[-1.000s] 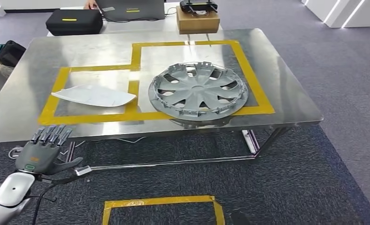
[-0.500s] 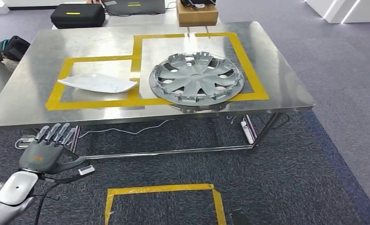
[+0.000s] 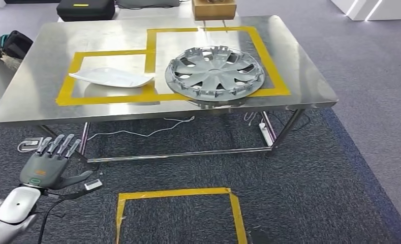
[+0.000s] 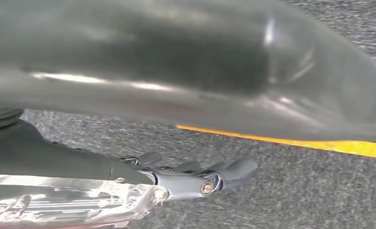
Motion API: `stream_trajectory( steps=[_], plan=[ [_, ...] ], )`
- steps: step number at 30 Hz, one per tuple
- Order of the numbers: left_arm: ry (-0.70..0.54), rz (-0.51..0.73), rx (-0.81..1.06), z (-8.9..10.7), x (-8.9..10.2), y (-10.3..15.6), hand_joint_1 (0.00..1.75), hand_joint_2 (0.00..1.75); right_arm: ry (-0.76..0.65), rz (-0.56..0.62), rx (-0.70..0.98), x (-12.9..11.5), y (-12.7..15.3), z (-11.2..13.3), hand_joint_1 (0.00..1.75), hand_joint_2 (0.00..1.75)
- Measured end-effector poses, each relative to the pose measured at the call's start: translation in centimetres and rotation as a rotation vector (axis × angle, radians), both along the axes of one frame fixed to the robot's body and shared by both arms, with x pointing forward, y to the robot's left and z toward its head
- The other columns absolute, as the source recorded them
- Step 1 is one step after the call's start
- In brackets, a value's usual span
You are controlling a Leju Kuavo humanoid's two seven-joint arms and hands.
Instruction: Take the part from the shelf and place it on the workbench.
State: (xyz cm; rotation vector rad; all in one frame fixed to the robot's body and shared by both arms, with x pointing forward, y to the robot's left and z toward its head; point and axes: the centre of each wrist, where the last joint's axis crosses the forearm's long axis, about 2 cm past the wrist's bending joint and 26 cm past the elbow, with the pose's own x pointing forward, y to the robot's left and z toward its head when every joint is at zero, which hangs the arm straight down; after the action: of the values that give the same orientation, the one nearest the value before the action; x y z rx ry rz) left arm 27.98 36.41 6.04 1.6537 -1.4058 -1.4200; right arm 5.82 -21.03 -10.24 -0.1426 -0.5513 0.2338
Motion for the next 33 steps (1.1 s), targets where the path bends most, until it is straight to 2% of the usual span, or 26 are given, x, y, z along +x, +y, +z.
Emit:
stream_trajectory(
  steps=[33],
  plan=[
    [-0.003,-0.004,-0.009,0.0,0.62,-0.92,0.0,0.0,0.006,-0.01,0.002,-0.42,-0.04,-0.06,0.0,0.0]
  ],
)
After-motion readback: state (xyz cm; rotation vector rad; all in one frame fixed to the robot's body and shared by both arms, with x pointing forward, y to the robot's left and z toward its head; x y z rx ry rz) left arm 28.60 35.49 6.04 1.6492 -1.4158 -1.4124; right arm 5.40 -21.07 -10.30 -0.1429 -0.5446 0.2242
